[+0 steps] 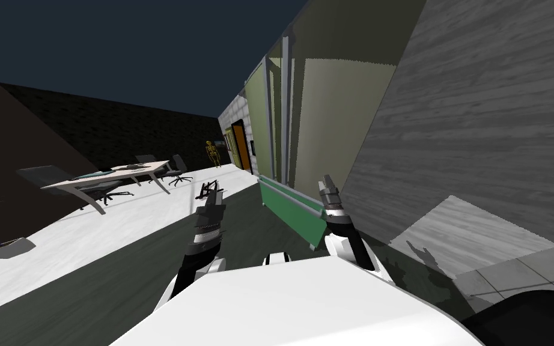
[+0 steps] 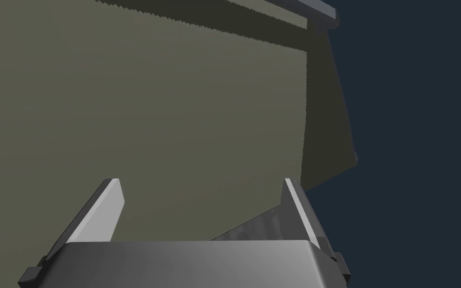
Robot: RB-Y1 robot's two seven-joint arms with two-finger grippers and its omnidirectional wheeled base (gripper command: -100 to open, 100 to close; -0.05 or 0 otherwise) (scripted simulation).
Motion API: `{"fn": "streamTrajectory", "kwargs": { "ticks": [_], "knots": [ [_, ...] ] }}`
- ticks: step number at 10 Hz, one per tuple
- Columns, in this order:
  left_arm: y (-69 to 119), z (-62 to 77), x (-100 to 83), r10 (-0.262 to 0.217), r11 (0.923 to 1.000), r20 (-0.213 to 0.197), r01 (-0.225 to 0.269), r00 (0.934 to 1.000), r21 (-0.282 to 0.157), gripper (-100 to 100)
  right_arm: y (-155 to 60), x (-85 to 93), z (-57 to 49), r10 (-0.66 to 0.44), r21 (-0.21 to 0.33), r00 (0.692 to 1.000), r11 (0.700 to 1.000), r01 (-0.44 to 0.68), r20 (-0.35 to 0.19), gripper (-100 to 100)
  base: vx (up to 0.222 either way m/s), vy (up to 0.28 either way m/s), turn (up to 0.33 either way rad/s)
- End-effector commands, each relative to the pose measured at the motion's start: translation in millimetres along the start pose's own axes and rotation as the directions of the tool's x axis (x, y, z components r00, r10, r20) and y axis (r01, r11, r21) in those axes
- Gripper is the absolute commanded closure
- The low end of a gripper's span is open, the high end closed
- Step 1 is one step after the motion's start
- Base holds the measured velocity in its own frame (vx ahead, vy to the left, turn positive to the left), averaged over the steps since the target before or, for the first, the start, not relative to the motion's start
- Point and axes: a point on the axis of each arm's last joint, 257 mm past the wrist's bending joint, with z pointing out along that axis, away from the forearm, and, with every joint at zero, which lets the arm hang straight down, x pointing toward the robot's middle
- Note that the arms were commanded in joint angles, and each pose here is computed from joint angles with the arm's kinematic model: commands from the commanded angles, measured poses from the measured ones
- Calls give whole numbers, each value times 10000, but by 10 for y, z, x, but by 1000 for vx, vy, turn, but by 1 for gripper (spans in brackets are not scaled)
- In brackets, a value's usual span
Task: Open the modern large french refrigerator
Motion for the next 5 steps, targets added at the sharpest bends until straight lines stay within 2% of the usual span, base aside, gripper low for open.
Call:
{"fn": "streamTrajectory", "kwargs": {
  "ticks": [1, 5],
  "knots": [
    [0, 0, 0, 0, 10000, 0, 0, 10000, -1, 0, -79, 37, 15, -651, -13, 9978, 9979, 651, -94, -100, 36, 61, -43],
    [0, 0, 0, 0, 10000, 0, 0, 10000, -1, 0, -234, 104, 37, -1690, -38, 9854, 9856, 1690, -210, -100, 53, 66, -65]
  ]
}}
